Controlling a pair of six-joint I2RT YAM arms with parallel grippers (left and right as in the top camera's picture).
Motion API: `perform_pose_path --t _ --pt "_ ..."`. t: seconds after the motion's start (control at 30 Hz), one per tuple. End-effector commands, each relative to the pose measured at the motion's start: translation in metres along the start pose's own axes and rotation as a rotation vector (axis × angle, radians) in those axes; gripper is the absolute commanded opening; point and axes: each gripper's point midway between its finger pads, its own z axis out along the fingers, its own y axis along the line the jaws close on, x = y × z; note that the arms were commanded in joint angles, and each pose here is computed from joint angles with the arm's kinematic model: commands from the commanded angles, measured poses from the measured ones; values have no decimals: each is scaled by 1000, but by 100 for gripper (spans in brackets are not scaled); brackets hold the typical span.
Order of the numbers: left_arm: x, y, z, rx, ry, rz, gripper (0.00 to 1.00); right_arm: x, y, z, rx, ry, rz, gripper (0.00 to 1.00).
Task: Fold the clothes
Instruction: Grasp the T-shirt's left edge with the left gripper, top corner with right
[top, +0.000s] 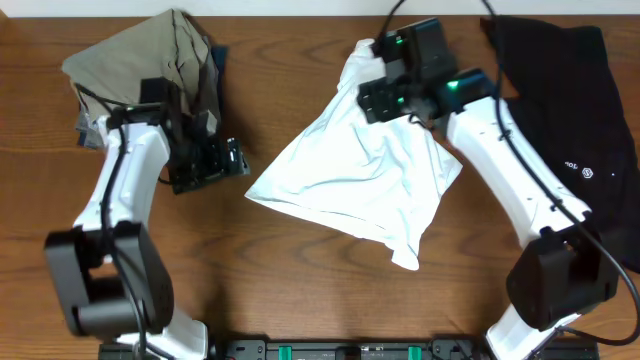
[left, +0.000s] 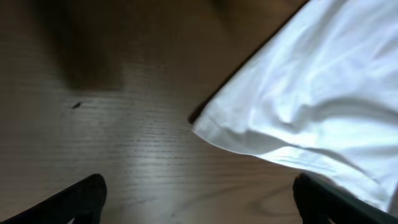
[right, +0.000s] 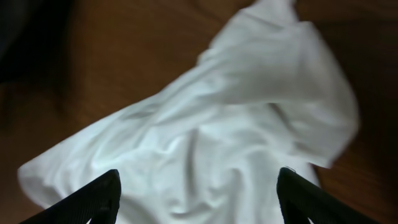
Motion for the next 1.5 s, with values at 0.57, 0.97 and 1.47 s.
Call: perform_pose_path --t 0.57,0.97,1.47 --pt "2 -3 51 -3 112 289 74 -6 -57 -20 109 -21 54 79" --pt "0 18 61 -108 133 295 74 -9 -59 -20 117 -32 53 79" --pt "6 -2 77 -222 166 539 73 -10 -61 -21 131 -36 52 78"
